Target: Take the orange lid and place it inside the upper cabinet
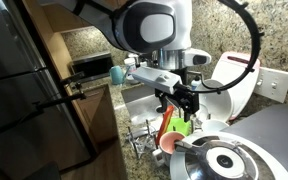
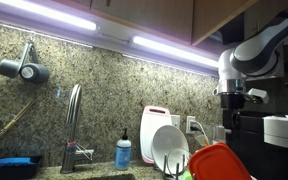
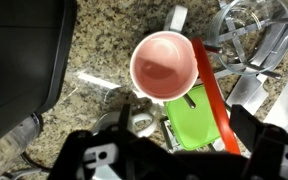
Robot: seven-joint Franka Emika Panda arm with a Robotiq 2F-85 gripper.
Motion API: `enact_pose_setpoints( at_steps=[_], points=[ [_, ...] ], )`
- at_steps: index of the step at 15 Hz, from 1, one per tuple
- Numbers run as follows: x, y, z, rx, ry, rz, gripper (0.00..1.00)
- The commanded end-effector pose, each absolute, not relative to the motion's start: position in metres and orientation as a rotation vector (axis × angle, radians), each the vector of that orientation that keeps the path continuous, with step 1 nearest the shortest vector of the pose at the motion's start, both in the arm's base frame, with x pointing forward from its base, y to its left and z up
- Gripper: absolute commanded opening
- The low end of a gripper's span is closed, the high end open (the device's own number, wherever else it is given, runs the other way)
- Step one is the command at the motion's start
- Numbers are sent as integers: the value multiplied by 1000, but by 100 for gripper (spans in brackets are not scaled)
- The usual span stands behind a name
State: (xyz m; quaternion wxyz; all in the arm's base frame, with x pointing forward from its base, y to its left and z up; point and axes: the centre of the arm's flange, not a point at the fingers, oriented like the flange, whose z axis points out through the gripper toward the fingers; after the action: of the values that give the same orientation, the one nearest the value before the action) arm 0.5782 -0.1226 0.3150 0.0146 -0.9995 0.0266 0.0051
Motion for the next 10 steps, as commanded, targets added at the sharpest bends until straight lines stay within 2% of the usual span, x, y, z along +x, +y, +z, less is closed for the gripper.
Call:
enact_pose_setpoints(
  at_steps=[1, 5, 10],
  points=[
    [594, -132, 309, -3088, 91, 15, 100],
    [594, -128, 304, -3112, 102, 72, 100],
    [594, -121, 316, -3149, 130, -2, 100]
  ],
)
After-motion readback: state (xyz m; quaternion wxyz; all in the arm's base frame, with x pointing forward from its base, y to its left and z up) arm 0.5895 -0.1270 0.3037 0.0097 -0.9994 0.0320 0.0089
